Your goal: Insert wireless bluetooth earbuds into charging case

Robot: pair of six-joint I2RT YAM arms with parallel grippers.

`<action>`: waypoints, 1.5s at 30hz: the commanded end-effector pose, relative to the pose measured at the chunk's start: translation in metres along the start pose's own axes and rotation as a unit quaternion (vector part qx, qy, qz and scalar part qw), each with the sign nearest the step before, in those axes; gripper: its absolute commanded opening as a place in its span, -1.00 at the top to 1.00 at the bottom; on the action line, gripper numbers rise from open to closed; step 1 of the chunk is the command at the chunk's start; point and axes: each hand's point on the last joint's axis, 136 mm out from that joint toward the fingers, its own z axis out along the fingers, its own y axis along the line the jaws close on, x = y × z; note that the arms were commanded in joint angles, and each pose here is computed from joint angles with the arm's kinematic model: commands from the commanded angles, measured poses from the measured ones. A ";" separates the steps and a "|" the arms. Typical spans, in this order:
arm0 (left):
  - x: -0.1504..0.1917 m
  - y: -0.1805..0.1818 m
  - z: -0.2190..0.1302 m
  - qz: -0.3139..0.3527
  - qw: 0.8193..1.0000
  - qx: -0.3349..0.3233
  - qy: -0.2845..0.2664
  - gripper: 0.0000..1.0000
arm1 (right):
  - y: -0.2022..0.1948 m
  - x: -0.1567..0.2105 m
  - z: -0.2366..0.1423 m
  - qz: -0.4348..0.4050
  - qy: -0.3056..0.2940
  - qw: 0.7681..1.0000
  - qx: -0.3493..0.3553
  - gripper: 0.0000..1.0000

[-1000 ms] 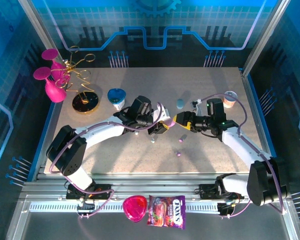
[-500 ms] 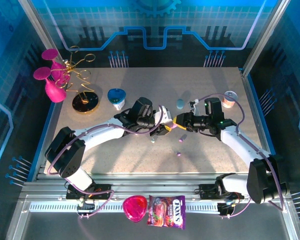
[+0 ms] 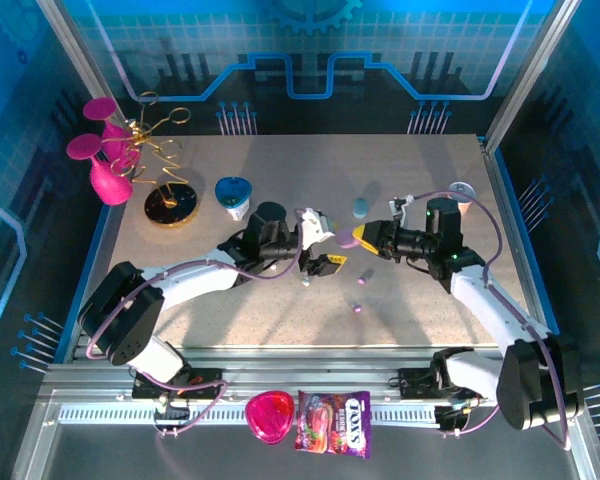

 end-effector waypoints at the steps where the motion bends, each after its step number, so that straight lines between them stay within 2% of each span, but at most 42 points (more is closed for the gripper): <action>1: -0.057 -0.002 -0.022 0.002 0.988 0.014 -0.153 -0.72 | 0.031 -0.001 -0.012 0.003 -0.002 0.998 -0.064 0.49; 6: -0.084 -0.002 -0.044 -0.004 0.965 0.032 -0.260 -0.73 | 0.063 0.002 -0.023 0.011 -0.005 0.992 -0.126 0.50; 16: -0.100 -0.015 -0.043 0.022 0.960 0.063 -0.272 -0.71 | 0.100 0.000 -0.021 0.021 -0.023 0.983 -0.179 0.51; 23: -0.110 -0.028 -0.042 0.032 0.956 0.081 -0.280 -0.47 | 0.114 0.001 -0.006 0.024 -0.015 0.980 -0.199 0.51; 34: -0.109 -0.034 -0.046 0.049 0.955 0.086 -0.279 -0.05 | 0.110 0.001 0.001 0.041 -0.008 0.979 -0.199 0.52; 42: -0.110 -0.036 -0.048 0.054 0.954 0.088 -0.281 0.20 | 0.105 0.003 0.003 0.049 -0.003 0.980 -0.193 0.52; 45: -0.111 -0.037 -0.048 0.055 0.954 0.091 -0.281 0.24 | 0.102 0.003 0.004 0.054 -0.003 0.980 -0.191 0.52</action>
